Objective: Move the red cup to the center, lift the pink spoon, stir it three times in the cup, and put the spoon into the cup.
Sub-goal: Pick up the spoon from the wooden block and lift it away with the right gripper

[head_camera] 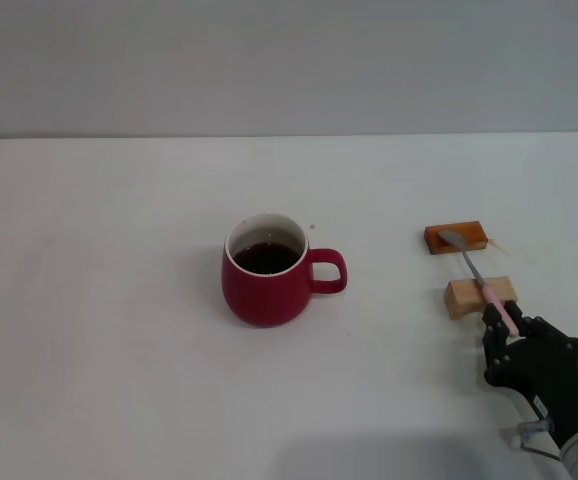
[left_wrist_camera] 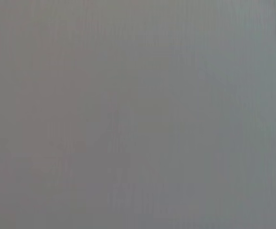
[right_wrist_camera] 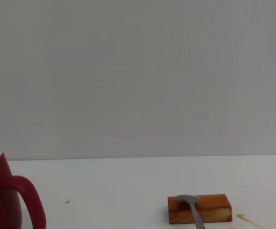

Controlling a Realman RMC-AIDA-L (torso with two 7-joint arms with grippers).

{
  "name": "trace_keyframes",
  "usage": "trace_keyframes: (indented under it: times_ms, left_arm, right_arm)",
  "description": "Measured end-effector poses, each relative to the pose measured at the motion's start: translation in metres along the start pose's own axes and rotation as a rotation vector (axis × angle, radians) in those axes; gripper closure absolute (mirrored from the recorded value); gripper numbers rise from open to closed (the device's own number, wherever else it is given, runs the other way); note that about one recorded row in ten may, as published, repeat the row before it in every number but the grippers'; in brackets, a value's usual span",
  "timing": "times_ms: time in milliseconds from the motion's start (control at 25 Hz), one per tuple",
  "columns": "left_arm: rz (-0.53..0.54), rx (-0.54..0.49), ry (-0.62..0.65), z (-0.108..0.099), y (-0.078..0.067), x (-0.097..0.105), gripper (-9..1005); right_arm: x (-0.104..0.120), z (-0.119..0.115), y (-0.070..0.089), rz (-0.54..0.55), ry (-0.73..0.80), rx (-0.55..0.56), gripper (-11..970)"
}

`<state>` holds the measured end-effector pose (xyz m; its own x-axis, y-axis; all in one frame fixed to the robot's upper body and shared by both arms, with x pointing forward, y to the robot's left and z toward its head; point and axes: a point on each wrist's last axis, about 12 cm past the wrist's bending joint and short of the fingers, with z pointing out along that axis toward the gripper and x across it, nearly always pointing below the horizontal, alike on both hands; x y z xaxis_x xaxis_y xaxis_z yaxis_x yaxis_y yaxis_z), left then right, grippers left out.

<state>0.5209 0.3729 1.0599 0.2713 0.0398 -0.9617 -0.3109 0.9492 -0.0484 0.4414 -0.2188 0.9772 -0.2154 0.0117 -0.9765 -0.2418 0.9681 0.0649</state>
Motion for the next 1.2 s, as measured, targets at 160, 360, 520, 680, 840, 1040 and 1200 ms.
trace_keyframes:
  times_ms: [160, 360, 520, 680, 840, 1040, 1200]
  left_arm:
    - [0.0, 0.0, 0.002, 0.0, 0.0, 0.0, 149]
    - [-0.001, 0.001, 0.002, 0.0, 0.0, 0.0, 149]
    - [-0.001, 0.001, 0.001, 0.0, 0.0, 0.0, 149]
    - [0.0, 0.0, 0.001, 0.0, 0.0, 0.0, 149]
    - [0.001, 0.0, 0.001, 0.0, 0.0, 0.0, 150]
    - [0.001, 0.0, 0.0, 0.0, 0.001, 0.0, 150]
    - [0.001, 0.0, 0.0, 0.0, 0.001, 0.0, 150]
  right_arm:
    - [0.0, 0.001, 0.0, -0.001, -0.001, -0.001, 797]
    - [-0.001, 0.001, 0.0, -0.012, -0.007, 0.001, 797]
    - [-0.003, 0.001, -0.001, -0.03, -0.014, 0.007, 798]
    - [-0.006, 0.002, 0.0, -0.054, -0.028, 0.017, 798]
    - [-0.008, 0.003, 0.001, -0.056, -0.033, 0.019, 798]
    - [-0.008, 0.003, 0.001, -0.055, -0.036, 0.021, 798]
    - [-0.01, 0.002, 0.0, -0.066, -0.045, 0.034, 799]
